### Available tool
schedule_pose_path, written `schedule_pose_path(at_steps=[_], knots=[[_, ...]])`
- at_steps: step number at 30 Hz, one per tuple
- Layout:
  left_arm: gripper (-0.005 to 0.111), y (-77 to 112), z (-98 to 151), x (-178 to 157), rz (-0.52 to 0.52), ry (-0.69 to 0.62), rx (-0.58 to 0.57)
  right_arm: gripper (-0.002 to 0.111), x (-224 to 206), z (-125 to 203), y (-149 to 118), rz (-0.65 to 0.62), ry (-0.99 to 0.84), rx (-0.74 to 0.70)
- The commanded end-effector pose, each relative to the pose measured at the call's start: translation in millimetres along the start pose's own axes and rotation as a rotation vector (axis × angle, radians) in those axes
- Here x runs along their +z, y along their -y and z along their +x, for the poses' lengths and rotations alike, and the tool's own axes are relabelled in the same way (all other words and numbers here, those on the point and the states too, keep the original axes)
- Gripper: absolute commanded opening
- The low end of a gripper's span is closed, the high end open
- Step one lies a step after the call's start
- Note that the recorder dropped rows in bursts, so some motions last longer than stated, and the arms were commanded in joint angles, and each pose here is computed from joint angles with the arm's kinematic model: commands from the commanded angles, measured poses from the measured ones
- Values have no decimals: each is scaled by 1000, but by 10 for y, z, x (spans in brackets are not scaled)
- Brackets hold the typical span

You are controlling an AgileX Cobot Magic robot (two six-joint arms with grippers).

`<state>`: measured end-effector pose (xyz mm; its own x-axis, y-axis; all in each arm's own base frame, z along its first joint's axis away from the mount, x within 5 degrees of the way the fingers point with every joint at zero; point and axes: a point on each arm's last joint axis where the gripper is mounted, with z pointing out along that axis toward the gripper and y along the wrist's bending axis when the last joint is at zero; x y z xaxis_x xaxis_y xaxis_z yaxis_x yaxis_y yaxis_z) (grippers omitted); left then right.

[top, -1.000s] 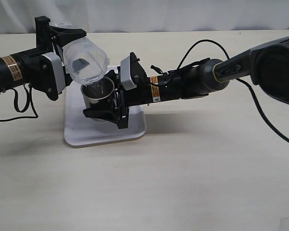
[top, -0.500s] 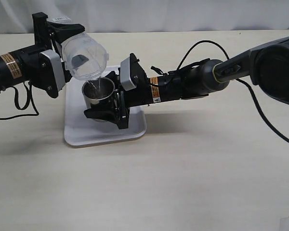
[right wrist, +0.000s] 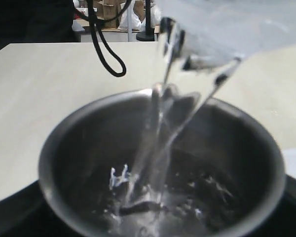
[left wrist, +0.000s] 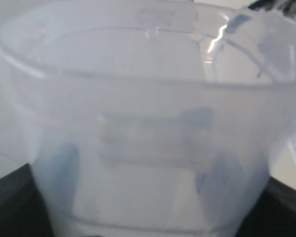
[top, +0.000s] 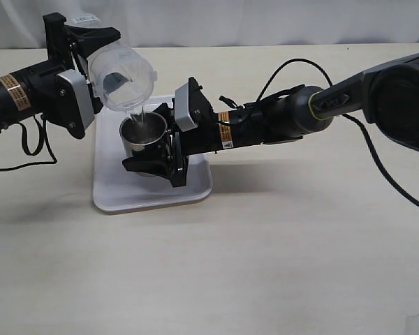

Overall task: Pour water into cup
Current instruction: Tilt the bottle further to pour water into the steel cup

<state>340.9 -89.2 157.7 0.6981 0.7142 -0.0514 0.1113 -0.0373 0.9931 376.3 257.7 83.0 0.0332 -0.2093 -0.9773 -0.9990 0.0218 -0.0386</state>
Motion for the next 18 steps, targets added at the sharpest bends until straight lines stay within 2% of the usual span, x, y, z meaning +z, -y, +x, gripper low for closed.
schedule_pose_path(at_steps=[1,11,18], knots=[[0,-100,8,6,-58,-12,26,4,-11,-41,3,-8,29,2],[0,-124,21,21,-63,-12,36,4,-11,-41,3,-8,29,2],[0,-124,21,21,-63,-14,104,4,-11,-41,3,-8,29,2]])
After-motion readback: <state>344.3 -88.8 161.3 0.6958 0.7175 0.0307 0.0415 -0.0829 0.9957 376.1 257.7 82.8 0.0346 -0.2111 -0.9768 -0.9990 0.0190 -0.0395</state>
